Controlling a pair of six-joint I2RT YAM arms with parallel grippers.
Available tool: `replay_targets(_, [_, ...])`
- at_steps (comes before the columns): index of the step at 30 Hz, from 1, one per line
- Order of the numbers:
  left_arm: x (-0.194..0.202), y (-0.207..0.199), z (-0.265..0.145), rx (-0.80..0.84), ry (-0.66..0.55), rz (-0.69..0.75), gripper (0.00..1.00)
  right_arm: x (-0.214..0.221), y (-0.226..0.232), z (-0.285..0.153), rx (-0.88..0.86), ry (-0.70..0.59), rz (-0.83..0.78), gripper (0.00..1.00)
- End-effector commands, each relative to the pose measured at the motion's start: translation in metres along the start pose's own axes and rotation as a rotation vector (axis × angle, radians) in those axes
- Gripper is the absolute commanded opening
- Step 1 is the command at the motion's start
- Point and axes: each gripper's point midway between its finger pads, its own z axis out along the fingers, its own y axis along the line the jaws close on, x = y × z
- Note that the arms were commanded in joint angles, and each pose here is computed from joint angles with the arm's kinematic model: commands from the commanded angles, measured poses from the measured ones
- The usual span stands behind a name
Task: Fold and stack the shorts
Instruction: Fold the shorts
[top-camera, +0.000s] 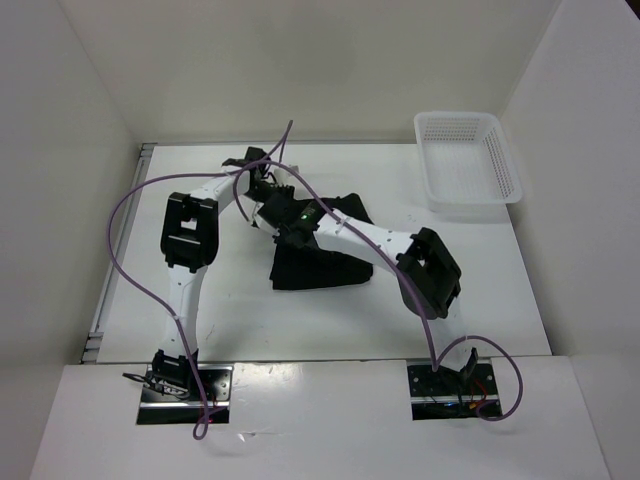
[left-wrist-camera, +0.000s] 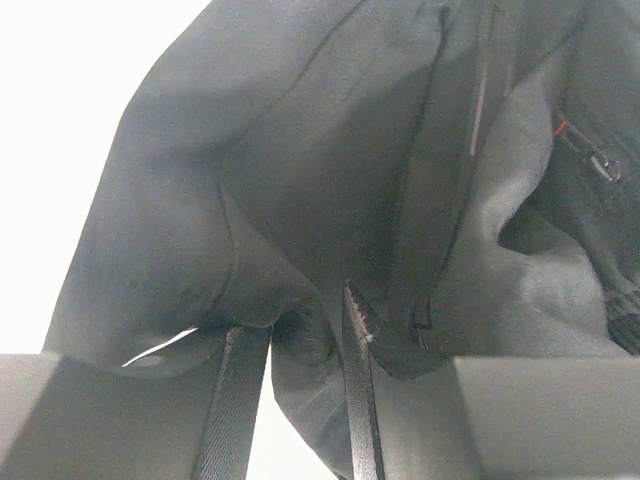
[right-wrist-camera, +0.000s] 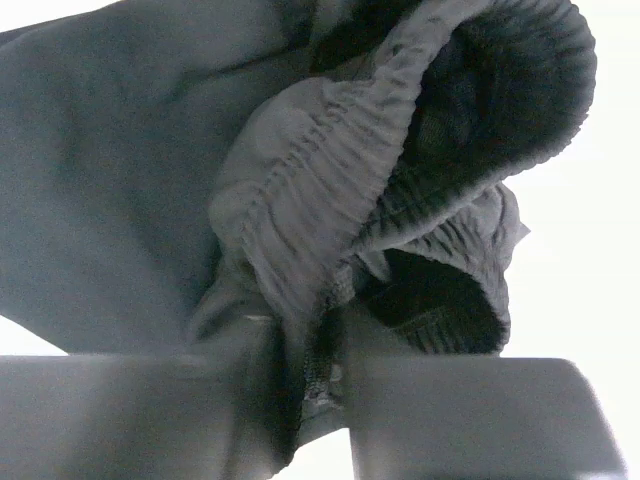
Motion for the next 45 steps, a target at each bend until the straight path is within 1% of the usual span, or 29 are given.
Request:
replay_targets(1, [0.01, 0.037, 0.011, -0.121, 0.037, 0.005, 0.43, -0.022, -0.008, -0.017, 0.009, -0.085, 0.03, 0.34])
replay_targets(2, [0.01, 0.038, 0.011, -0.132, 0.038, 0.005, 0.44, -0.027, -0.008, -0.021, -0.006, -0.101, 0.046, 0.44])
replay_targets(3, [0.01, 0.042, 0.008, -0.135, 0.033, -0.002, 0.44, -0.038, -0.005, -0.027, -0.022, -0.134, 0.07, 0.6])
replay_targets(4, [0.01, 0.042, 0.008, -0.135, 0.033, -0.002, 0.44, -0.053, -0.006, -0.037, -0.059, -0.185, 0.092, 0.68])
replay_targets(6, [0.006, 0.043, 0.007, -0.145, 0.026, 0.003, 0.44, -0.076, -0.007, -0.066, -0.113, -0.276, 0.143, 0.75])
replay_targets(7, [0.006, 0.043, 0.007, -0.145, 0.026, 0.003, 0.44, -0.094, -0.009, -0.085, -0.161, -0.352, 0.169, 0.79])
replay_targets(9, [0.008, 0.042, 0.007, -0.144, 0.034, -0.002, 0.44, -0.112, -0.019, -0.115, -0.194, -0.447, 0.221, 0.8])
replay_targets(10, [0.009, 0.044, 0.006, -0.155, 0.035, -0.002, 0.45, -0.113, -0.022, -0.121, -0.193, -0.457, 0.235, 0.8])
replay_targets(12, [0.007, 0.045, 0.004, -0.17, 0.035, -0.001, 0.47, -0.115, -0.034, -0.126, -0.133, -0.486, 0.26, 0.75])
replay_targets(13, [0.0, 0.041, -0.001, -0.172, 0.016, 0.012, 0.47, -0.1, -0.038, -0.118, -0.109, -0.458, 0.27, 0.72])
replay_targets(14, [-0.002, 0.042, -0.005, -0.189, 0.009, 0.018, 0.47, -0.091, -0.045, -0.111, -0.08, -0.436, 0.286, 0.61])
replay_targets(15, [-0.004, 0.041, -0.008, -0.2, 0.003, 0.023, 0.47, -0.077, -0.046, -0.097, -0.08, -0.392, 0.291, 0.55])
replay_targets(16, [-0.008, 0.037, -0.013, -0.201, -0.01, 0.031, 0.48, -0.061, -0.062, -0.087, -0.06, -0.361, 0.336, 0.51])
replay_targets(18, [-0.011, 0.033, -0.016, -0.191, -0.02, 0.038, 0.48, -0.038, -0.065, -0.066, -0.066, -0.305, 0.355, 0.51])
replay_targets(19, [-0.008, 0.032, -0.017, -0.19, -0.011, 0.032, 0.48, -0.028, -0.071, -0.058, -0.067, -0.284, 0.373, 0.54])
replay_targets(22, [-0.008, 0.028, -0.02, -0.181, -0.01, 0.031, 0.48, -0.024, -0.063, -0.045, -0.12, -0.267, 0.401, 0.57])
replay_targets(25, [-0.01, 0.023, -0.026, -0.182, -0.018, 0.036, 0.48, -0.021, -0.055, -0.031, -0.131, -0.244, 0.395, 0.62])
replay_targets(27, [-0.014, 0.02, -0.032, -0.192, -0.032, 0.046, 0.5, -0.012, -0.048, -0.021, -0.133, -0.206, 0.388, 0.63])
replay_targets(30, [-0.016, 0.017, -0.035, -0.192, -0.04, 0.052, 0.51, -0.015, -0.047, -0.016, -0.131, -0.211, 0.389, 0.64])
replay_targets(33, [-0.019, 0.02, -0.038, -0.214, -0.048, 0.057, 0.56, -0.01, -0.046, -0.007, -0.111, -0.18, 0.386, 0.67])
replay_targets(35, [-0.024, 0.021, -0.043, -0.241, -0.062, 0.066, 0.7, -0.012, -0.047, -0.008, -0.091, -0.185, 0.374, 0.67])
replay_targets(36, [-0.032, 0.025, -0.05, -0.248, -0.09, 0.07, 0.76, -0.015, -0.043, -0.004, -0.086, -0.184, 0.365, 0.67])
replay_targets(37, [-0.038, 0.02, -0.056, -0.249, -0.108, 0.082, 0.85, -0.01, -0.044, -0.002, -0.066, -0.164, 0.364, 0.66])
replay_targets(38, [-0.05, 0.018, -0.071, -0.258, -0.155, 0.096, 1.0, -0.012, -0.041, 0.002, -0.058, -0.161, 0.357, 0.64])
replay_targets(41, [-0.062, 0.019, -0.108, -0.282, -0.24, 0.102, 1.0, -0.01, -0.038, 0.011, -0.03, -0.145, 0.351, 0.59])
replay_targets(42, [-0.063, 0.017, -0.113, -0.294, -0.254, 0.11, 1.0, -0.012, -0.041, 0.011, -0.015, -0.153, 0.356, 0.57])
replay_targets(43, [-0.062, 0.02, -0.122, -0.302, -0.271, 0.105, 1.0, -0.008, -0.038, 0.019, -0.01, -0.129, 0.35, 0.55])
replay_targets(44, [-0.062, 0.015, -0.135, -0.308, -0.292, 0.107, 1.0, -0.009, -0.043, 0.019, 0.016, -0.133, 0.356, 0.47])
replay_targets(45, [-0.053, 0.016, -0.132, -0.306, -0.274, 0.095, 1.0, -0.007, -0.04, 0.024, 0.012, -0.122, 0.352, 0.42])
